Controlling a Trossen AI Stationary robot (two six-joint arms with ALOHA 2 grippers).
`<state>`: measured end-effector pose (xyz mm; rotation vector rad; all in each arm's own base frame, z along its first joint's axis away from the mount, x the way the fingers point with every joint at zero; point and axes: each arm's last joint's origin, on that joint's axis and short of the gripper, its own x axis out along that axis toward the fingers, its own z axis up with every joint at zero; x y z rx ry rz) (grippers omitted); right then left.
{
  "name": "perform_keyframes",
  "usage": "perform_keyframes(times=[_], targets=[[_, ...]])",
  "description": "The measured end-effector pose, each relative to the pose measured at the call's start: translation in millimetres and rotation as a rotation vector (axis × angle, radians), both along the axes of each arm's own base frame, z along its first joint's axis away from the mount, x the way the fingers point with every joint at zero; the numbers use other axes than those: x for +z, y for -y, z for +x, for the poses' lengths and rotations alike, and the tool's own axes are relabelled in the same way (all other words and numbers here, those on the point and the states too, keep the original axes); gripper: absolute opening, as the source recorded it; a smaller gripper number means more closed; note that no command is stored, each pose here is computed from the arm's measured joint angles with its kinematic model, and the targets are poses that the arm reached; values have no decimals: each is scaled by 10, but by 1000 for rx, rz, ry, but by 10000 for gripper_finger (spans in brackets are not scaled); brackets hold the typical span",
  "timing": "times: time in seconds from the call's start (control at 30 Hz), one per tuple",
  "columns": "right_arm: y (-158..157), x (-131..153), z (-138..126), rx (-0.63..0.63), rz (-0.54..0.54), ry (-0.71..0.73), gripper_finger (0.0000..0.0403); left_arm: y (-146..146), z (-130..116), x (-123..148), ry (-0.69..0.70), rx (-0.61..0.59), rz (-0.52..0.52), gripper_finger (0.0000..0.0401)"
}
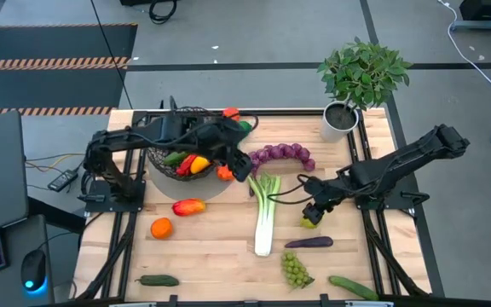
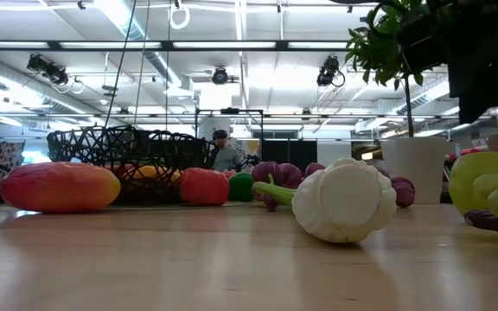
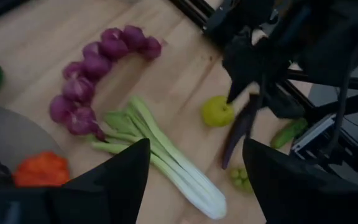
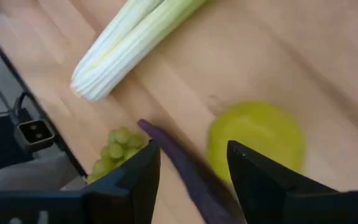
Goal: Build produce basket
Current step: Put the green apple into the wire basket
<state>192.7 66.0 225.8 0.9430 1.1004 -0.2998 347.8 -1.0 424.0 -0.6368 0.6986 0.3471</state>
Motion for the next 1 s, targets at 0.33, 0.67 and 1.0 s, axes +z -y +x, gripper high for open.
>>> perform_keyframes(times=[0.33, 0.67, 1.0], targets=[[-45, 75, -230, 132, -45, -27, 191, 301, 232, -151, 25, -23, -41, 260], [-92, 18, -178, 182, -67, -38, 193, 424, 309, -184, 56, -28, -56, 254], [-168, -77, -155, 387, -185, -46, 176, 423, 311, -177, 63, -32, -51, 243]])
